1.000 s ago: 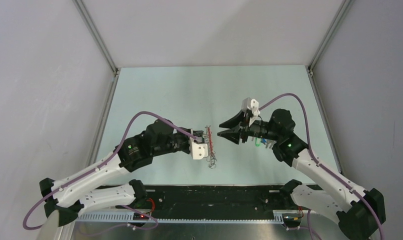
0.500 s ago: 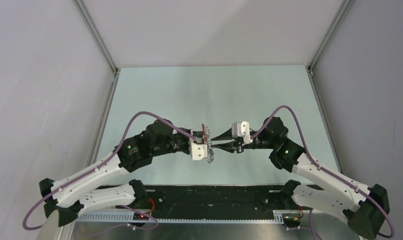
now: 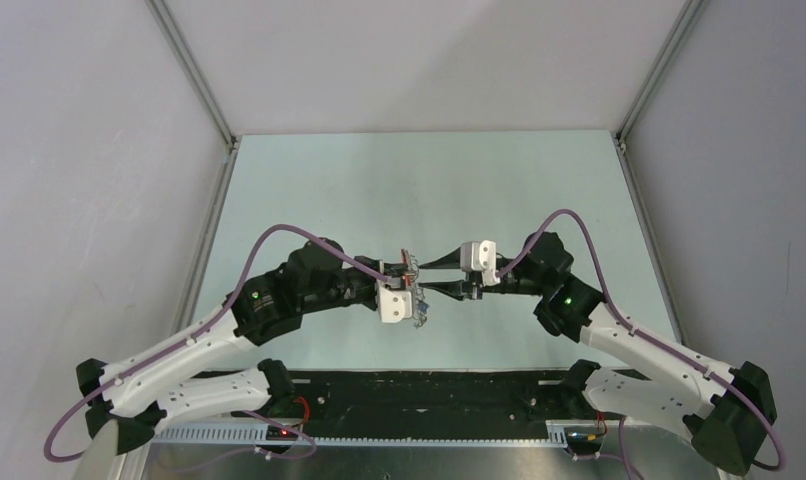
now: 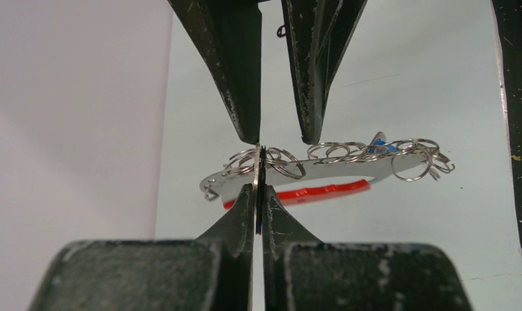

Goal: Remove the keys from the keyring

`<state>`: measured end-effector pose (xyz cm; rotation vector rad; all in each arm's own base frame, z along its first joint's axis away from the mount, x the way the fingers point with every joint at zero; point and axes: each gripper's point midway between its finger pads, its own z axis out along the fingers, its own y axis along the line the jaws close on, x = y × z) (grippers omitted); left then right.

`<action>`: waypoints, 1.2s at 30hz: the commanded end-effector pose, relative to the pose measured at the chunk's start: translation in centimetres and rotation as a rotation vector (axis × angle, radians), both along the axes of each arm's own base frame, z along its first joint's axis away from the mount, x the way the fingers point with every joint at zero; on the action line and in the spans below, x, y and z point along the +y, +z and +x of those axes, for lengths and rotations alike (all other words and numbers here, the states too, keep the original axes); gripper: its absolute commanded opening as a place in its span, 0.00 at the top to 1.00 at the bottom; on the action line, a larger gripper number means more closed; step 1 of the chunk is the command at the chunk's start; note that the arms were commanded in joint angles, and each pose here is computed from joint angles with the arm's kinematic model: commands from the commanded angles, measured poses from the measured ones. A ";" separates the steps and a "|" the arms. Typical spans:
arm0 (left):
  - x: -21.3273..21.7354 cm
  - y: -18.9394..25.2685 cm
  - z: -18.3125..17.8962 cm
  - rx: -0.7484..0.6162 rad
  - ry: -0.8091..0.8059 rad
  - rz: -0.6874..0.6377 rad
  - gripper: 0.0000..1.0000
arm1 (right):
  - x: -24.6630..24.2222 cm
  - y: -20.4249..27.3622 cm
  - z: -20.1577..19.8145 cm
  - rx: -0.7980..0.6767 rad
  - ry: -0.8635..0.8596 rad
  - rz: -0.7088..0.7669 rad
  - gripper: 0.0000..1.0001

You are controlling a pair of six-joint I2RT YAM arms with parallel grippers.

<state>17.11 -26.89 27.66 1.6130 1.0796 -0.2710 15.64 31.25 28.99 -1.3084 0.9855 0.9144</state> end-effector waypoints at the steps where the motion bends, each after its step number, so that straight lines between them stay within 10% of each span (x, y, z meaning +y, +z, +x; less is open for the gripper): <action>1: -0.4 1.6 -0.4 -0.038 -0.030 -0.052 1.00 | 0.2 1.9 0.1 -0.060 0.000 0.058 0.62; 21: 0.0 2.0 -0.2 -0.048 -0.013 -0.059 1.00 | 1.1 0.3 -0.5 0.037 0.049 0.028 1.00; 36: 0.1 2.1 -0.3 -0.054 -0.014 -0.063 1.00 | 0.0 0.5 0.2 0.181 -0.046 0.038 1.00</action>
